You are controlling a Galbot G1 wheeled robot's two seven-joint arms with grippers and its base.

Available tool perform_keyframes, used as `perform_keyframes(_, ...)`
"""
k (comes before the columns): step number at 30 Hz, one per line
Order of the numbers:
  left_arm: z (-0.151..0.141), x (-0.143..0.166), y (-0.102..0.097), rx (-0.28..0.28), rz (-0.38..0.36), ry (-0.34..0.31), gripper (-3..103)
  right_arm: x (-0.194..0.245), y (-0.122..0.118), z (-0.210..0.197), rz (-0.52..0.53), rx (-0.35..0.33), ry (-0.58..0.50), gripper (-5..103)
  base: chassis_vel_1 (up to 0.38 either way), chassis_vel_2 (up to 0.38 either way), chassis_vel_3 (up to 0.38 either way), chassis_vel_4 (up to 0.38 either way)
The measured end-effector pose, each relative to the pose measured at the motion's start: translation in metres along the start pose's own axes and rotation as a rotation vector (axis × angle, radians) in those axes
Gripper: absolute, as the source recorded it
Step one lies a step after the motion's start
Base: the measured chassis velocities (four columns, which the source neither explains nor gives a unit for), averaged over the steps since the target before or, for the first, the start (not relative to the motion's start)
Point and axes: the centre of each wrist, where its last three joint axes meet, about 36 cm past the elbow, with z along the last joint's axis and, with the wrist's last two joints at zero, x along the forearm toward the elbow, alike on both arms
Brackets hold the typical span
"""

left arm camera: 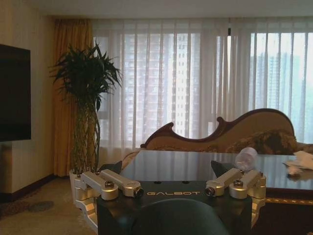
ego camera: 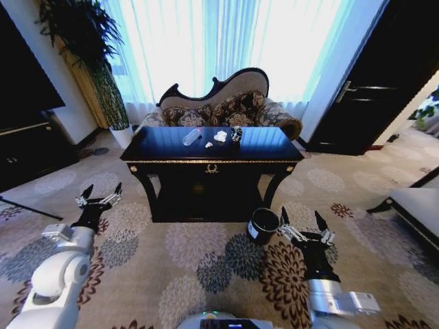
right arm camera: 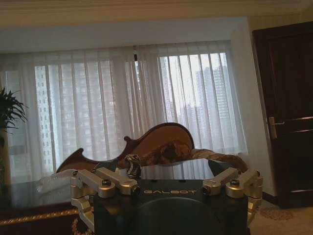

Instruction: Move to the front of the table and place the trash on the table into the trash bin.

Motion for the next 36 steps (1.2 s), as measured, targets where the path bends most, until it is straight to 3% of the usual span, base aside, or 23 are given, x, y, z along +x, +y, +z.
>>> perform_keyframes(23,-0.0027,0.0027,-0.0031,-0.003,-0.004,-0.006,100,0.0016,0.0029,0.0008,0.013,-0.005,-0.019,100,-0.269,0.266,0.258,-0.267)
perform_keyframes(36,-0.0038,0.0012,-0.0023,-0.007,-0.002,-0.008,100,0.0021,0.0064,0.0014,0.001,0.000,-0.042,100,-0.055,0.049,0.048,-0.040)
